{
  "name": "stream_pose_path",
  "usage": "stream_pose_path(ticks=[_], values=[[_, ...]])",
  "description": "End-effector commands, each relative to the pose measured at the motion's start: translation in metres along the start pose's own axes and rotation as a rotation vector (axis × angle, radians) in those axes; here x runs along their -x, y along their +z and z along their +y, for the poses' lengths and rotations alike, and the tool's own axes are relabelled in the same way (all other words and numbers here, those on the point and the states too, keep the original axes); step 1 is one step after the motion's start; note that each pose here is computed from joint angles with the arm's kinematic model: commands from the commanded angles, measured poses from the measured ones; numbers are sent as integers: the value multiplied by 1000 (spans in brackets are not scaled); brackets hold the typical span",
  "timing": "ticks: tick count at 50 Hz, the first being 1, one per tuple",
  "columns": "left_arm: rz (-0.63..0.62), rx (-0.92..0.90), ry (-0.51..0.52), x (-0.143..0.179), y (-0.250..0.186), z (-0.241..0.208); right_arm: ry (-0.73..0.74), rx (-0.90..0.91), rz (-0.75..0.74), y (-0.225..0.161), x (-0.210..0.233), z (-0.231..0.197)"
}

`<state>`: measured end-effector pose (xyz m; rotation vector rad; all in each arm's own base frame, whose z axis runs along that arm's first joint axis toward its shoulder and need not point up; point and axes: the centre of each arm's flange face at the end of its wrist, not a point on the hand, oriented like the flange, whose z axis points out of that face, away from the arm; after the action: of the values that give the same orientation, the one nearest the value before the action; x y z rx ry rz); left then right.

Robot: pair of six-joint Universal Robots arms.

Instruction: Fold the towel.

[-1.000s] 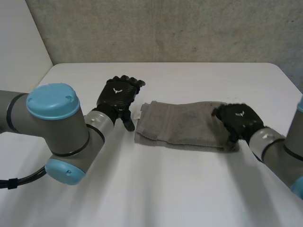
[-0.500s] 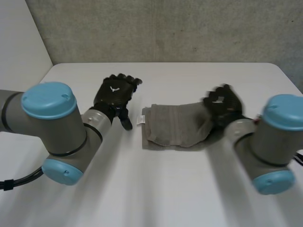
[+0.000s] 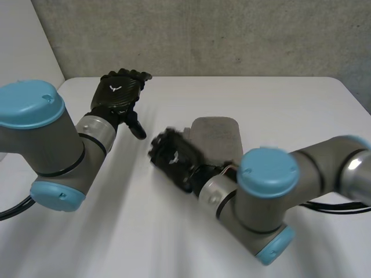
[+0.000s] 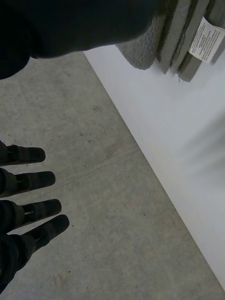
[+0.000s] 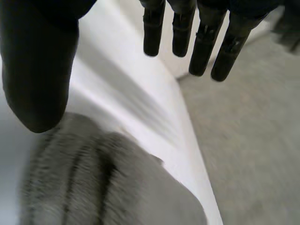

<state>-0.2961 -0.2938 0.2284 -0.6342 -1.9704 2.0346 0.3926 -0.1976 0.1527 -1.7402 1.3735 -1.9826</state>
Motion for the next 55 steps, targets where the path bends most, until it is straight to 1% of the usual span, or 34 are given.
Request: stream_pose_path(ticks=[1, 3, 4, 6, 9, 11, 12, 14, 20, 22, 23, 25, 29, 31, 32, 34, 35, 37, 38, 39, 40, 42, 46, 55], values=[[33, -12, -30, -14, 4, 2, 368, 5, 168, -24, -57, -7], [58, -24, -92, -26, 6, -1, 504, 21, 228, -31, -79, 3], [58, -24, -93, -26, 6, -1, 505, 21, 228, -31, -79, 3], [69, -13, -164, -31, 10, 5, 597, 84, 276, -39, -95, 22], [71, -9, -192, -32, 13, 8, 623, 127, 294, -43, -101, 30], [91, 8, -222, -40, 17, 16, 644, 203, 331, -48, -111, 46], [92, 8, -222, -40, 17, 16, 644, 203, 331, -48, -111, 46], [121, 18, -225, -53, 18, 22, 648, 231, 369, -50, -121, 56], [153, 22, -227, -67, 23, 29, 663, 259, 388, -45, -126, 73], [189, 20, -225, -78, 27, 35, 673, 270, 394, -40, -130, 83], [189, 20, -225, -78, 27, 35, 673, 270, 394, -40, -130, 83], [235, 20, -228, -86, 35, 42, 682, 282, 380, -36, -128, 89], [267, 30, -228, -92, 41, 52, 708, 293, 348, -28, -124, 96], [271, 44, -228, -95, 46, 63, 759, 291, 318, -19, -122, 104], [271, 44, -228, -95, 46, 63, 759, 291, 318, -19, -122, 104], [273, 60, -221, -97, 48, 72, 837, 295, 278, -12, -118, 112], [273, 60, -221, -97, 48, 72, 837, 295, 278, -12, -118, 112], [270, 77, -218, -97, 48, 80, 906, 322, 218, -5, -109, 123], [270, 77, -218, -97, 48, 80, 907, 322, 218, -5, -109, 123], [271, 86, -215, -97, 48, 83, 935, 330, 181, -3, -103, 127], [271, 86, -215, -97, 48, 83, 935, 330, 180, -3, -103, 127], [271, 107, -212, -97, 45, 88, 949, 327, 132, 3, -95, 127], [272, 140, -197, -97, 39, 94, 947, 316, 114, 7, -92, 126], [267, 184, -119, -91, 23, 98, 915, 285, 82, 16, -85, 111]])
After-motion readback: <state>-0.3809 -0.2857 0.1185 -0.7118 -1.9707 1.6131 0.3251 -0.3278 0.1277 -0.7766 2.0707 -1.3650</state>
